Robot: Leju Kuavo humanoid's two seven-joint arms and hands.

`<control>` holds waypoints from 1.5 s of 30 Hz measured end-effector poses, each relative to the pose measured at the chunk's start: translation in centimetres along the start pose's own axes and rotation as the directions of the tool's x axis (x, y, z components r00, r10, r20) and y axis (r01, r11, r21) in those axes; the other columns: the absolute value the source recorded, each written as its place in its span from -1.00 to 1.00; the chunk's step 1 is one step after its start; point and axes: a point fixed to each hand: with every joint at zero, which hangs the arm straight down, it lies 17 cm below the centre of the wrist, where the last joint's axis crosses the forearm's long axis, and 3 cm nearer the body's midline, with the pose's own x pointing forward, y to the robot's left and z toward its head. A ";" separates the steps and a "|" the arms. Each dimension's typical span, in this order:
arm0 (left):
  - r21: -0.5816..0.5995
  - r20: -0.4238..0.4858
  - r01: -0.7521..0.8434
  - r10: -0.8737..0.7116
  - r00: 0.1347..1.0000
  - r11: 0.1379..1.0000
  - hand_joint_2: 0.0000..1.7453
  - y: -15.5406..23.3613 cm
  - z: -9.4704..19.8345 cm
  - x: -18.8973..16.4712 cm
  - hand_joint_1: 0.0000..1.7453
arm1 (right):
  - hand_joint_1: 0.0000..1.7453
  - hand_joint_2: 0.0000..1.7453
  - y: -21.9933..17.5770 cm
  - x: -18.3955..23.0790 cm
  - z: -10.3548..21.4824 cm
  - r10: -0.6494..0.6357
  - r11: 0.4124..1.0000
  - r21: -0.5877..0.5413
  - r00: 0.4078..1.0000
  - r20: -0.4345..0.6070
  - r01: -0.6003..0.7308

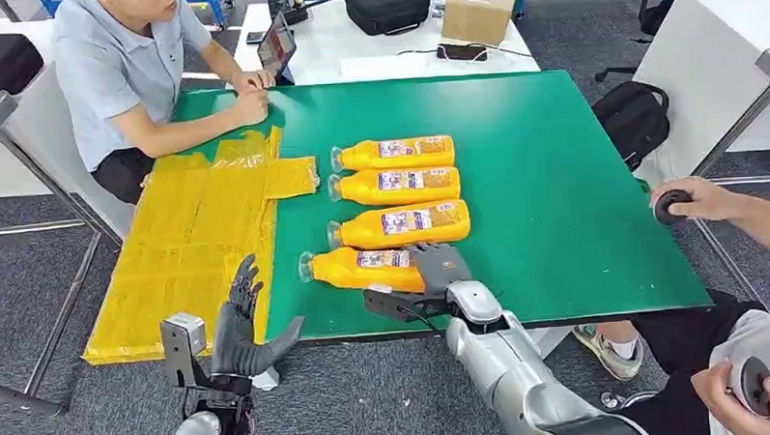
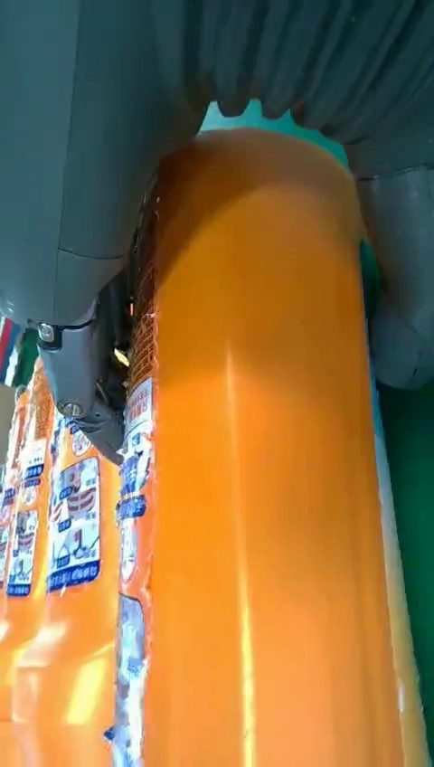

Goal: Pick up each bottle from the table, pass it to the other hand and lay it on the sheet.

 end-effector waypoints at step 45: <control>-0.203 -0.077 -0.343 0.334 0.939 0.917 1.00 -7.5 0.3 1.3 -1.00 | 1.00 1.00 -8.4 19.8 10.5 -0.475 0.734 -0.055 0.569 0.672 0.677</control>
